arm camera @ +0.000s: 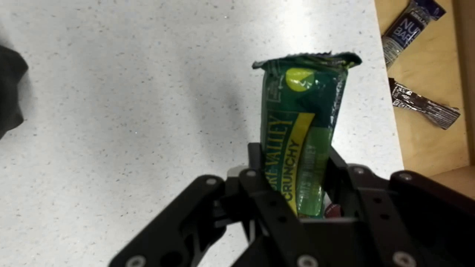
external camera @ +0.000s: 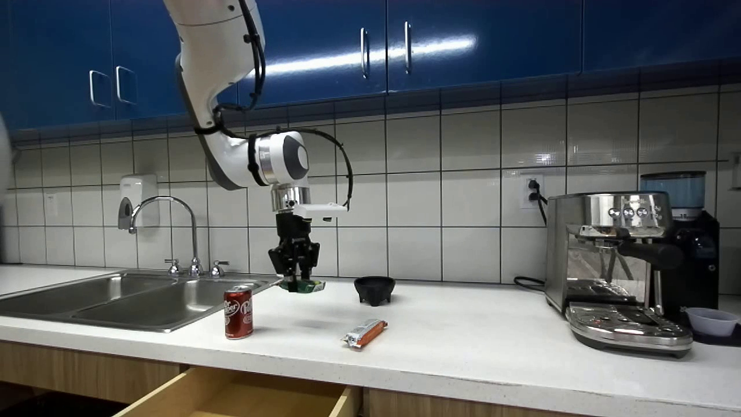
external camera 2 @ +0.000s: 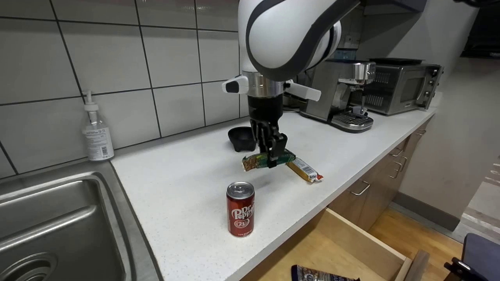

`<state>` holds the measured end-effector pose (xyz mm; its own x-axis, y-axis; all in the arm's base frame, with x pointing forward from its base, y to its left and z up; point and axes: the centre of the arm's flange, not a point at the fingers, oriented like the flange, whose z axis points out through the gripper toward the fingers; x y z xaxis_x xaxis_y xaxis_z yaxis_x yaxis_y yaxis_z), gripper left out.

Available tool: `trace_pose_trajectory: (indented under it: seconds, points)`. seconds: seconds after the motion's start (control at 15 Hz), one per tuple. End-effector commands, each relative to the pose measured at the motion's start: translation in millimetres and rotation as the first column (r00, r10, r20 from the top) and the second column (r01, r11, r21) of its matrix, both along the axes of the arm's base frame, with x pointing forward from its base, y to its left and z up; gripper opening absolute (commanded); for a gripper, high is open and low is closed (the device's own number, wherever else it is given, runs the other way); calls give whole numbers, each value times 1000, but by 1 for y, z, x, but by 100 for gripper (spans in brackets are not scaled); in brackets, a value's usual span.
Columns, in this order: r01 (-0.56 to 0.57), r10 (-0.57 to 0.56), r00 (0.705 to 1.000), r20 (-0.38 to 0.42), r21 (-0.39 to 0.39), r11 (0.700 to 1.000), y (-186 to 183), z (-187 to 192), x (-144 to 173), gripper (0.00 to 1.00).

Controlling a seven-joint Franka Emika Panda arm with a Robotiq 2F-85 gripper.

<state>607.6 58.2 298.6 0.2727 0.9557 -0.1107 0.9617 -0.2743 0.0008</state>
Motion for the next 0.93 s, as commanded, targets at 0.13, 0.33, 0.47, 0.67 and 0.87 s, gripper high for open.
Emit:
trace_pose_trajectory:
  seconds: [0.13, 0.33, 0.47, 0.67, 0.87]
  points:
    - [122, -122, 992, -27, -2, 993, 5, 10, -59, 15]
    - [176, -175, 983, -45, -1, 984, 3, 6, -84, 15]
    - [207, -207, 976, -61, -2, 978, 1, 1, -101, 15]
    - [253, -252, 964, -86, 3, 967, -1, -6, -125, 15]
    - [286, -284, 952, -116, 1, 958, -3, -17, -147, 15]
